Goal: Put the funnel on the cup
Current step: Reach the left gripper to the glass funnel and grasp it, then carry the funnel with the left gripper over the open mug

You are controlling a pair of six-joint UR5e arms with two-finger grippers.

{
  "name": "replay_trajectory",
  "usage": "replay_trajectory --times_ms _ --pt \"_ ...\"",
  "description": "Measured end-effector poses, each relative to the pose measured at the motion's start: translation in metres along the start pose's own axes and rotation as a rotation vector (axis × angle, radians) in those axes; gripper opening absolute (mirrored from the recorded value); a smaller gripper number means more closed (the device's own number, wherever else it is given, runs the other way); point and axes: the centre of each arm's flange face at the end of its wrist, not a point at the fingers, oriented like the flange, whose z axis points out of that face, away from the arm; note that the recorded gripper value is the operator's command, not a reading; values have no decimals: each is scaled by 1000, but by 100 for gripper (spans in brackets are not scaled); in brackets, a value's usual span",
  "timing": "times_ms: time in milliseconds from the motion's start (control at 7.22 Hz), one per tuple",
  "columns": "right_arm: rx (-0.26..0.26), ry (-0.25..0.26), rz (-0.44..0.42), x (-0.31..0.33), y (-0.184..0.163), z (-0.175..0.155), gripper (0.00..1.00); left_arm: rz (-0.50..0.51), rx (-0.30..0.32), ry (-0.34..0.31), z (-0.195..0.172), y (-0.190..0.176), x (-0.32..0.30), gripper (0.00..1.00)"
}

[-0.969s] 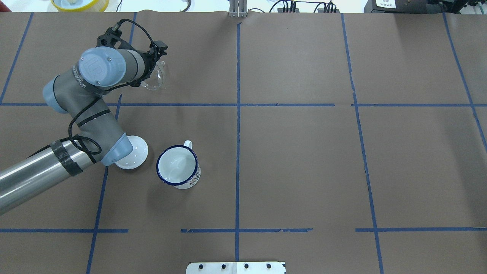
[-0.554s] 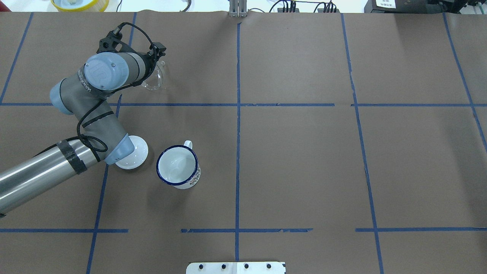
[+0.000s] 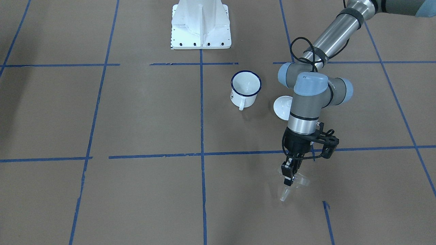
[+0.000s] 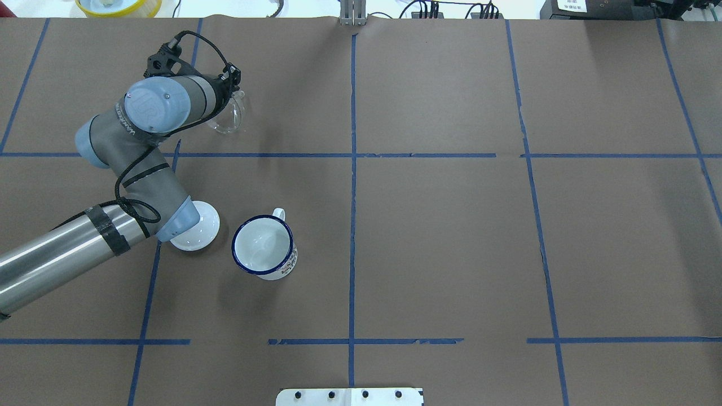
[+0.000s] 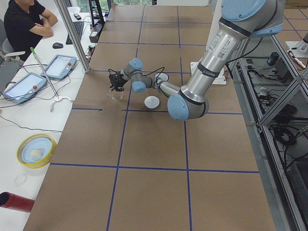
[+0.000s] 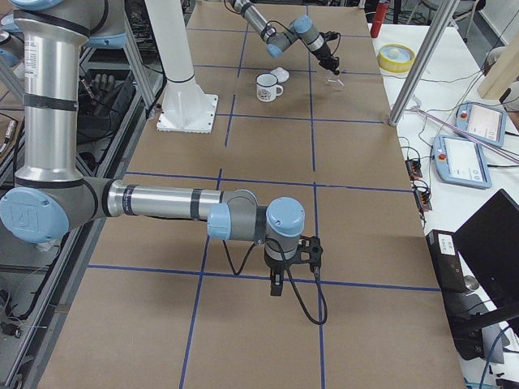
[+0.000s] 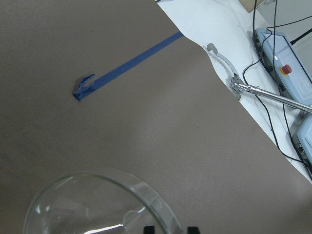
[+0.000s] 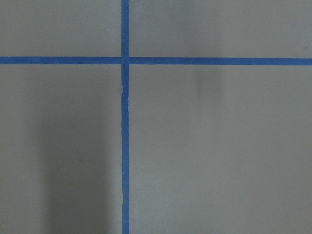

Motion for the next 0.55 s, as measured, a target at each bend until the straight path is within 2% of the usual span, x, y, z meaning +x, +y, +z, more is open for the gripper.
replay_trajectory --times_ms 277,554 --pt "0 0 0 0 0 0 100 -26 -109 60 -52 -40 29 0" --pt "0 0 0 0 0 0 100 30 -221 43 -137 -77 42 0"
